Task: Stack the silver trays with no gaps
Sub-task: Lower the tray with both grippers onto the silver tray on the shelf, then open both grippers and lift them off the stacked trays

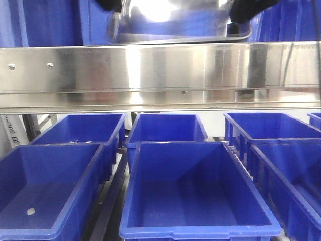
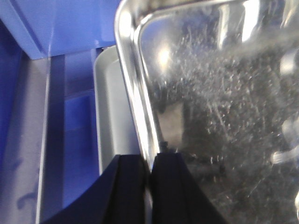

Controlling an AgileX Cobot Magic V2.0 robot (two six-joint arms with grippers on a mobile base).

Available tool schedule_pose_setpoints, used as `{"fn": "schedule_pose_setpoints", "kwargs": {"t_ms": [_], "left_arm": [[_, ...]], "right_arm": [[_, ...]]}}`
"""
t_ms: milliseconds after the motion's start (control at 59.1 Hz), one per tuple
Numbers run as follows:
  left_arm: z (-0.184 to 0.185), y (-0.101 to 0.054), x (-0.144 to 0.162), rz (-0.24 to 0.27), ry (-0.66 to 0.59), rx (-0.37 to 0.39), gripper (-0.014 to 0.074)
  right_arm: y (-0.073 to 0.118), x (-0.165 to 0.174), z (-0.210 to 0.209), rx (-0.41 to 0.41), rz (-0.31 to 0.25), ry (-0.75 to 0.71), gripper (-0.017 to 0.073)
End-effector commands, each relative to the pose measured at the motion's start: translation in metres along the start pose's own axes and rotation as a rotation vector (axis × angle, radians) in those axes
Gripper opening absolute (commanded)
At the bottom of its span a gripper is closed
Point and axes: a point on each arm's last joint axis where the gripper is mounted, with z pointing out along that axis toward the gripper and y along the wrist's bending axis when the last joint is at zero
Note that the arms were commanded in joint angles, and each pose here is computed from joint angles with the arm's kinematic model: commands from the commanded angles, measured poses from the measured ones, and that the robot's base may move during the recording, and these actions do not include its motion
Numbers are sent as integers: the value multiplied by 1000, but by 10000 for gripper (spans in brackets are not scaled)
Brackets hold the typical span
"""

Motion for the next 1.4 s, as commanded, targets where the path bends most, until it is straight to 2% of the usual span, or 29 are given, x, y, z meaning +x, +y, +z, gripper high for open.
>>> {"fn": "schedule_pose_setpoints", "kwargs": {"t_ms": [0, 68, 169, 220, 271, 321, 457, 609, 676, 761, 862, 896, 947, 998, 1048, 1184, 1387], "left_arm": [[-6, -5, -8, 17, -62, 28, 119], [-7, -5, -8, 17, -68, 31, 232], [-7, -5, -9, 17, -75, 36, 412], [-7, -5, -9, 16, -77, 37, 466], [-7, -5, -9, 15, -77, 37, 487], [-7, -5, -9, 15, -77, 37, 487], [-17, -2, -14, 5, -98, 38, 482], [-53, 10, -32, -28, -186, 45, 460], [-74, 17, -41, -46, -235, 48, 413], [-105, 28, -49, -70, -293, 50, 286], [-148, 41, -51, -82, -337, 39, 11], [-163, 45, -52, -85, -355, 42, -45], [-183, 49, -52, -79, -387, 49, 6], [-205, 55, -50, -81, -431, 57, 11], [-231, 61, -47, -71, -491, 60, 9], [-276, 74, -23, -46, -601, 96, -3], [-305, 93, 57, -16, -704, 183, -3]], "right_arm": [[5, -6, -3, -15, -24, -50, -66], [4, -6, -3, -13, -28, -53, -33], [4, -6, -3, -10, -32, -53, 152], [4, -6, -3, -5, -40, -54, 251], [3, -6, -3, -2, -45, -54, 322], [3, -6, -3, -1, -46, -54, 356], [3, -10, -14, 6, -62, -79, 360], [4, -20, -43, 19, -94, -149, 360], [4, -25, -65, 21, -104, -197, 347], [6, -30, -97, 18, -110, -262, 278], [6, -32, -141, 13, -109, -324, 144], [6, -31, -156, 11, -108, -344, 98], [6, -27, -175, 10, -112, -370, -9], [5, -21, -196, 7, -127, -420, -102], [4, -11, -221, -3, -128, -491, -78], [-2, 28, -265, -15, -137, -618, -79], [-16, 106, -305, -28, -136, -718, -79]]}}
